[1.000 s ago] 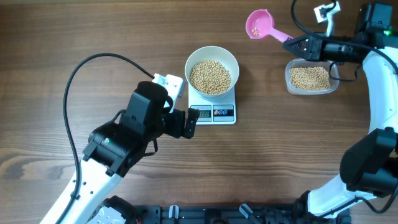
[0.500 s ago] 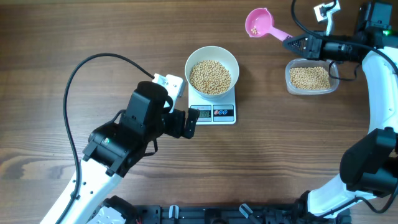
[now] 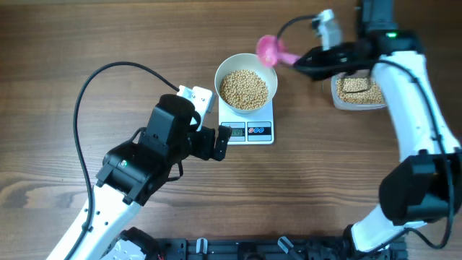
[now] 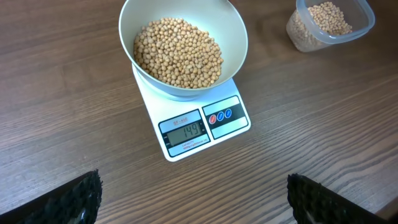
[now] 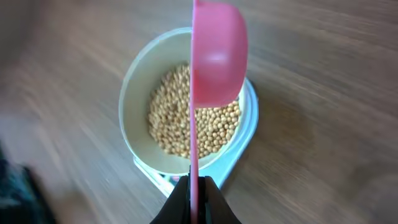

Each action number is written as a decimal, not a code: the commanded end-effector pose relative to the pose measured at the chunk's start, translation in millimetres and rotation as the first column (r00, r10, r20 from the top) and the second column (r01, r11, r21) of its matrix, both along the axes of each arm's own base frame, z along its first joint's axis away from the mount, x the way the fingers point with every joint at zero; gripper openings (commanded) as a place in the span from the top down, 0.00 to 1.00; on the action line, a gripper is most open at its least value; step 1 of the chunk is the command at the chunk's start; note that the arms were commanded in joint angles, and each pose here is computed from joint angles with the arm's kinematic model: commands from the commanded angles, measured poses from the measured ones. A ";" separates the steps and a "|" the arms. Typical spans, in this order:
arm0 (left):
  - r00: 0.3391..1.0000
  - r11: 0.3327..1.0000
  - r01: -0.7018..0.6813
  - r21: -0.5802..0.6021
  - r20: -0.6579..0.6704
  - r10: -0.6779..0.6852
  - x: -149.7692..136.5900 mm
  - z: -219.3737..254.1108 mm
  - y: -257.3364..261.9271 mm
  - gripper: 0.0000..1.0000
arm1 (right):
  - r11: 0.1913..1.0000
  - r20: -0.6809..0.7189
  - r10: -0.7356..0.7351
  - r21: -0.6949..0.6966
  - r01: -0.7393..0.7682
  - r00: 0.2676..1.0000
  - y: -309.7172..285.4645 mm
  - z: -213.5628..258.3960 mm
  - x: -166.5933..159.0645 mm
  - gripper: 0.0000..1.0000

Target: Scoop item into bowl and weigh 150g on scale

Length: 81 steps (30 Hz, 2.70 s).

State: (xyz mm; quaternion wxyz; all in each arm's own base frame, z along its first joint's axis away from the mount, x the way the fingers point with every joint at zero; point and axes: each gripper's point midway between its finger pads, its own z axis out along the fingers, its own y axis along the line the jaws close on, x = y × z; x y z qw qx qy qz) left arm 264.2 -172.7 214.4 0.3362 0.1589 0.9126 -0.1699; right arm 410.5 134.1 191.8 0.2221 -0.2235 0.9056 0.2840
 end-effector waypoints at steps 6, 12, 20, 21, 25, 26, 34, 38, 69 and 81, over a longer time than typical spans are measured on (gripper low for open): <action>1.000 1.000 -0.005 -0.012 -0.003 0.005 1.2 1.6 -0.9 0.00 | 0.923 0.160 0.216 -0.354 -0.148 0.963 28.4 -5.6 -3.8 0.96; 1.000 1.000 -0.005 -0.012 -0.003 0.004 1.2 1.6 -0.9 0.00 | 0.931 0.229 0.224 -0.337 -0.139 0.947 39.3 5.7 5.4 0.96; 1.000 1.000 -0.005 -0.012 -0.003 0.004 1.2 1.6 -0.9 0.00 | 0.848 0.323 0.377 -0.497 -0.184 0.868 46.3 19.3 6.5 0.96; 1.000 1.000 -0.005 -0.012 -0.003 0.004 1.2 1.6 -0.9 0.00 | 0.847 0.320 0.381 -0.497 -0.189 0.867 48.3 18.8 5.0 0.96; 1.000 1.000 -0.005 -0.012 -0.003 0.005 1.2 1.6 -0.9 0.00 | 0.841 0.305 0.399 -0.498 -0.213 0.865 55.0 16.8 -1.4 0.96; 1.000 1.000 -0.005 -0.012 -0.003 0.005 1.2 1.6 -0.9 0.00 | 0.844 0.311 0.394 -0.495 -0.206 0.865 55.4 17.8 0.0 0.96; 1.000 1.000 -0.005 -0.012 -0.003 0.004 1.2 1.6 -0.9 0.00 | 0.964 0.215 0.197 -0.223 -0.148 0.957 80.2 23.9 -15.6 0.96; 1.000 1.000 -0.005 -0.012 -0.003 0.005 1.2 1.6 -0.9 0.00 | 0.994 0.152 0.074 -0.096 -0.060 0.986 76.8 31.3 -11.3 0.96; 1.000 1.000 -0.005 -0.012 -0.003 0.004 1.2 1.6 -0.9 0.00 | 0.571 -0.238 -0.818 -0.223 0.791 0.524 -181.7 22.5 -58.1 0.96; 1.000 1.000 -0.005 -0.012 -0.003 0.005 1.2 1.6 -0.9 0.00 | 0.521 -0.272 -0.850 -0.314 0.794 0.451 -194.1 -8.1 -58.9 0.96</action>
